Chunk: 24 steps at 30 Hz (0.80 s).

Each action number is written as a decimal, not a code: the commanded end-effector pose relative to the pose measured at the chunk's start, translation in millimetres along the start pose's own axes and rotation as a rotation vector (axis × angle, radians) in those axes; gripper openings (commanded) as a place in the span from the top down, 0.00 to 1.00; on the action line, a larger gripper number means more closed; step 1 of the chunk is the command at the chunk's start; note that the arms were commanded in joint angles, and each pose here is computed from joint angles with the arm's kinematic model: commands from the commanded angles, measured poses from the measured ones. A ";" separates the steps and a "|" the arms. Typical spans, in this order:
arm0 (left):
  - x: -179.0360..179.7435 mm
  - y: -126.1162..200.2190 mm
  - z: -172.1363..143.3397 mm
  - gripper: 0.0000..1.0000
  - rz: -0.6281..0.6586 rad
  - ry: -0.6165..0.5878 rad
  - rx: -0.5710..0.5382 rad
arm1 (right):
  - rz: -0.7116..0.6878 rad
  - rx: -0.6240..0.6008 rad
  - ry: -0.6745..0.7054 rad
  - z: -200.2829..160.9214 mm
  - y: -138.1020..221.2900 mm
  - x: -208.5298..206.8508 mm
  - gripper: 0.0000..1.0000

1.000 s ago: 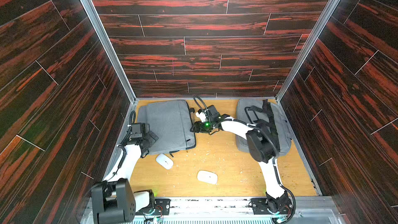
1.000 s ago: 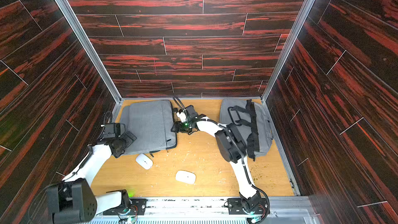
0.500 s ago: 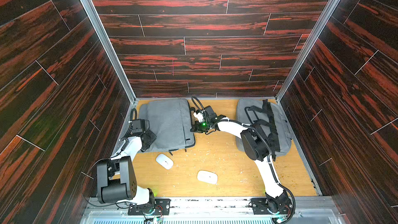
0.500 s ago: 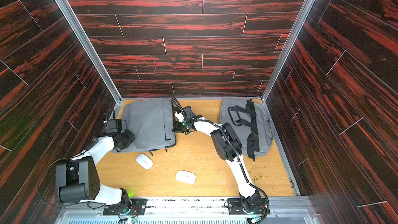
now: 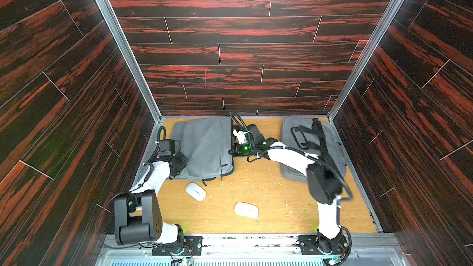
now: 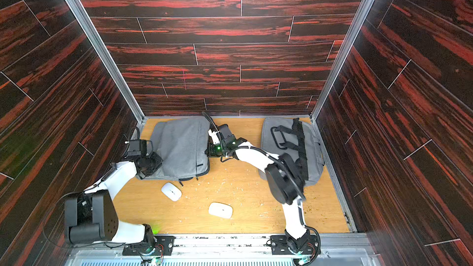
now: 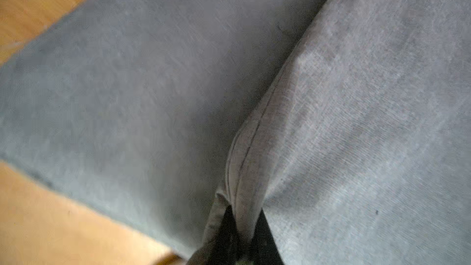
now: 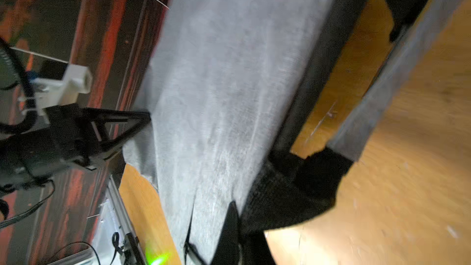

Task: Put the mouse into the laptop bag
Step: Pick up the zippered laptop bag, then place the zippered laptop bag at the center of the board.

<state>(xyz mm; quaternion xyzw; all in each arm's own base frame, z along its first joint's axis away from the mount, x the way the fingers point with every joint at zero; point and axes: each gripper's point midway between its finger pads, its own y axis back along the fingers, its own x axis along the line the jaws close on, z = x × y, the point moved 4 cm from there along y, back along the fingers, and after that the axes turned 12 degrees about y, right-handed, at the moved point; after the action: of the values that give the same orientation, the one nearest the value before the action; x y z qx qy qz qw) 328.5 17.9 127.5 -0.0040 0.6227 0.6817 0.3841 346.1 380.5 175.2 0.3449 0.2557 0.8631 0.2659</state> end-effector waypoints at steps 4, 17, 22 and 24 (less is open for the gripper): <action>-85.2 62.0 9.5 1.00 -0.245 -0.101 -0.176 | -0.029 -0.180 0.185 30.7 65.9 45.3 1.00; -193.4 6.8 -43.2 1.00 -0.320 -0.290 -0.094 | -0.394 -0.323 0.221 8.5 152.2 16.4 1.00; -222.8 -44.9 -60.2 1.00 -0.304 -0.338 -0.032 | -0.464 -0.316 0.165 -17.8 158.2 5.6 1.00; -231.3 -61.1 -66.3 1.00 -0.300 -0.349 -0.006 | -0.489 -0.298 0.154 -27.5 151.9 2.7 1.00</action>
<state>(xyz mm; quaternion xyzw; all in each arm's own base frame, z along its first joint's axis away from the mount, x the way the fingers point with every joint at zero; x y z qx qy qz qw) 444.4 -160.2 130.1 0.1178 0.5773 0.5986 0.5427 290.9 255.8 226.2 0.1817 0.2724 0.8068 0.4918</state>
